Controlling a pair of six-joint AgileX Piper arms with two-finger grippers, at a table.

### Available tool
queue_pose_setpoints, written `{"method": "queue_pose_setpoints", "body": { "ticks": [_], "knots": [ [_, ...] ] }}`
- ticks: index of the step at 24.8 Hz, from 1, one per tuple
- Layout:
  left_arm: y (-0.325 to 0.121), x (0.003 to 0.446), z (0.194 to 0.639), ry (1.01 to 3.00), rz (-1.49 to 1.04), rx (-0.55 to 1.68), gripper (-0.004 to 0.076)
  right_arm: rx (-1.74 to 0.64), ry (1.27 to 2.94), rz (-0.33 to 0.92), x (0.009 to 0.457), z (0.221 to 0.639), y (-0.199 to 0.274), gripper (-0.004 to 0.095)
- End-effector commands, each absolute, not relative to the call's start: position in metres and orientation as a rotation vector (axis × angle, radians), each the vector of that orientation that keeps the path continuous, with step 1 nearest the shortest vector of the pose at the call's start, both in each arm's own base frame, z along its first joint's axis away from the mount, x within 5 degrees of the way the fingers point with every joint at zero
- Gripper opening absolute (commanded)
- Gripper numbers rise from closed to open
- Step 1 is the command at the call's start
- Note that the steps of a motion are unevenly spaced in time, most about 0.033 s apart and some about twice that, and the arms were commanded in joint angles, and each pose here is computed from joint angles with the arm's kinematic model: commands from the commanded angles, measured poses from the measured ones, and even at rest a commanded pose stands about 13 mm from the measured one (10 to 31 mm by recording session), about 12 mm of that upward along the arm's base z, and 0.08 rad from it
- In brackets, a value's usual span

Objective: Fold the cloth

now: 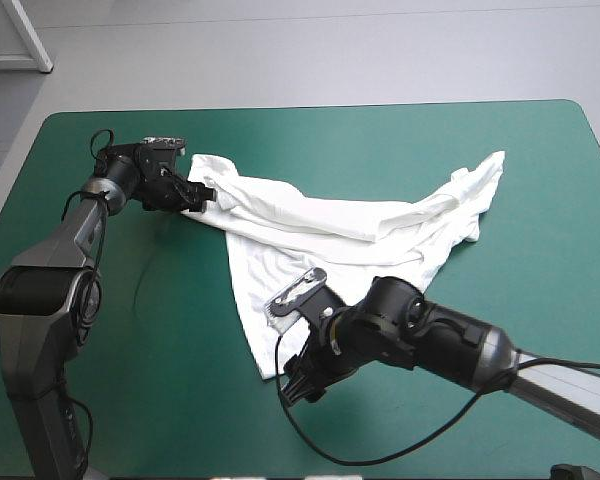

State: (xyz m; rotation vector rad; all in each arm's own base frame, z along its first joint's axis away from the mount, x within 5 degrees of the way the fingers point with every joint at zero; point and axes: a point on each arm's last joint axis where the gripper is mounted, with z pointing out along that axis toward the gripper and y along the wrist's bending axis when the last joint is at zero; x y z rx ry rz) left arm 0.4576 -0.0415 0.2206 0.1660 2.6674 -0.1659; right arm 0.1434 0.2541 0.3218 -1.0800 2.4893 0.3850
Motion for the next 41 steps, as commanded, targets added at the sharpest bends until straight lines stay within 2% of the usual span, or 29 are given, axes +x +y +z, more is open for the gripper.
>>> {"method": "queue_pose_setpoints", "body": {
  "ticks": [1, 4, 7, 10, 11, 21, 23, 25, 26, 28, 30, 32, 35, 41],
  "knots": [
    [-0.046, 0.462, 0.242, 2.571, -0.221, 0.136, 0.0468, -1.115, 2.414, 0.425, 0.140, 0.323, 0.271, 0.0673],
    [-0.048, 0.461, 0.234, 2.619, -0.230, 0.143, 0.0370, -1.129, 2.403, 0.434, 0.142, 0.312, 0.283, 0.0673],
    [-0.048, 0.459, 0.231, 2.652, -0.233, 0.161, 0.0208, -1.131, 2.361, 0.460, 0.145, 0.305, 0.295, 0.0673],
    [-0.048, 0.457, 0.230, 2.664, -0.228, 0.205, 0.0014, -1.143, 2.353, 0.456, 0.150, 0.293, 0.304, 0.0673],
    [-0.048, 0.457, 0.230, 2.667, -0.228, 0.209, -0.0006, -1.149, 2.354, 0.450, 0.151, 0.288, 0.307, 0.0673],
    [-0.048, 0.456, 0.230, 2.671, -0.231, 0.209, -0.0009, -1.215, 2.344, 0.365, 0.169, 0.231, 0.337, 0.0657],
    [-0.048, 0.456, 0.230, 2.671, -0.231, 0.209, -0.0009, -1.215, 2.371, 0.343, 0.170, 0.221, 0.339, 0.0489],
    [-0.048, 0.456, 0.231, 2.673, -0.232, 0.210, -0.0009, -1.221, 2.378, 0.333, 0.171, 0.218, 0.340, 0.0091],
    [-0.048, 0.455, 0.235, 2.666, -0.232, 0.211, -0.0009, -1.219, 2.367, 0.340, 0.171, 0.221, 0.339, -0.0011],
    [-0.048, 0.450, 0.256, 2.618, -0.228, 0.212, -0.0009, -1.206, 2.326, 0.323, 0.170, 0.239, 0.332, -0.0019],
    [-0.048, 0.439, 0.299, 2.522, -0.245, 0.210, -0.0009, -1.133, 2.273, 0.273, 0.169, 0.274, 0.313, -0.0019],
    [-0.049, 0.420, 0.351, 2.416, -0.266, 0.215, -0.0009, -1.029, 2.199, 0.176, 0.168, 0.326, 0.285, -0.0019],
    [-0.049, 0.386, 0.418, 2.264, -0.290, 0.228, -0.0009, -0.877, 2.064, 0.119, 0.162, 0.403, 0.242, -0.0019],
    [-0.043, 0.295, 0.539, 1.905, -0.270, 0.250, -0.0009, -0.583, 1.797, 0.160, 0.134, 0.531, 0.152, -0.0019]
  ]
}}
